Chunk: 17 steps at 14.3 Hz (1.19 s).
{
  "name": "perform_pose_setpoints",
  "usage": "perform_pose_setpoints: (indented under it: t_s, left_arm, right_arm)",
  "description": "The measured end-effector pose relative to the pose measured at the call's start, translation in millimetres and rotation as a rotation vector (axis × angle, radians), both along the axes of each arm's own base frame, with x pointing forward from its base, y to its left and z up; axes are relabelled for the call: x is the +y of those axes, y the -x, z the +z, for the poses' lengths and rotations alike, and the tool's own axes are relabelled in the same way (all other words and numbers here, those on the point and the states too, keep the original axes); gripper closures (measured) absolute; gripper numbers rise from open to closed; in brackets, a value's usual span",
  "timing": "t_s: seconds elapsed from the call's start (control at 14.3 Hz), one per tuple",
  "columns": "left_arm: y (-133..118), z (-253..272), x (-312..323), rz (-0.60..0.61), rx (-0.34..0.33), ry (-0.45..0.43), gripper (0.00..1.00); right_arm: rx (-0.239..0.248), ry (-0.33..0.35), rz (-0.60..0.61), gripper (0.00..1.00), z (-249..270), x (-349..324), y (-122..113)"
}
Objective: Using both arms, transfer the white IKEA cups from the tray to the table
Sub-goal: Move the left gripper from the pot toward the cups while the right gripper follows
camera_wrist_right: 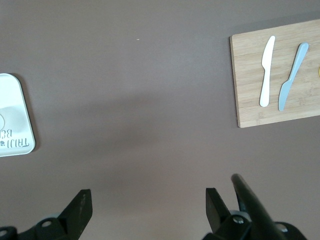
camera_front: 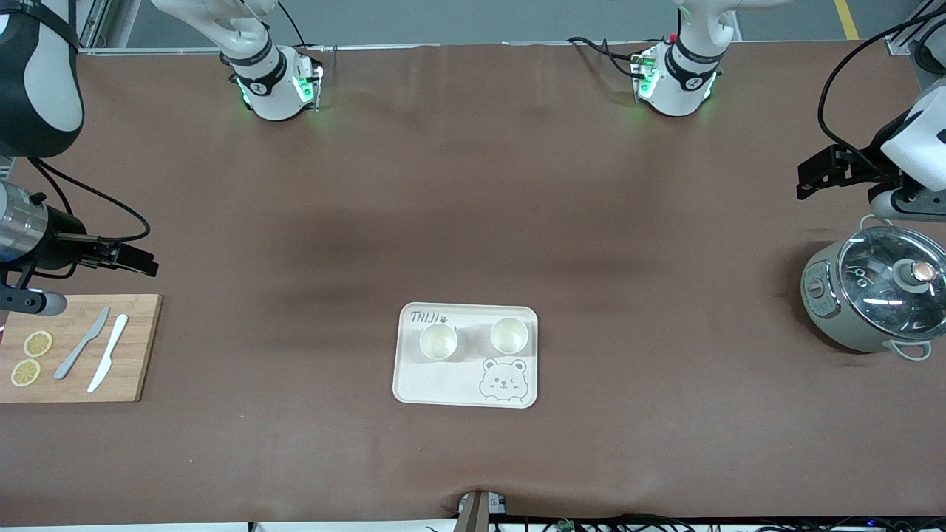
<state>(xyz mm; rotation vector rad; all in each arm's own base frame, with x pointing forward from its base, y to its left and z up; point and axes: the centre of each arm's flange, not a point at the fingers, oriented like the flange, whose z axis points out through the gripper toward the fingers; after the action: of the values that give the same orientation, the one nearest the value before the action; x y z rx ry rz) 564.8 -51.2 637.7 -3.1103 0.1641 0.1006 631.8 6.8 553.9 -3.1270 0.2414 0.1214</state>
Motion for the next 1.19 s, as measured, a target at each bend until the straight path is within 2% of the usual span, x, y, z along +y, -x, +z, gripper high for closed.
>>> perform_pose_setpoints:
  t_s: [0.63,0.77,0.91,1.19]
  left_arm:
    - [-5.7,-11.6,-16.0,-0.025,0.01,0.001,0.0]
    - [-24.7,-30.4,-38.2,-0.046,-0.022,0.009,0.0]
    - [-54.1,-64.1,-74.6,-0.03,-0.061,0.023,0.0]
    - [-94.4,-162.3,-156.1,-0.017,-0.051,0.042,0.0]
  right_arm:
    - [0.001,0.0,0.001,0.0,-0.4,0.7,-0.1]
    - [0.001,0.0,0.002,0.0,-0.6,1.3,-0.1]
    - [0.002,0.0,0.004,0.0,-0.9,2.8,-0.1]
    - [0.002,0.0,0.013,0.0,-1.2,8.6,0.1]
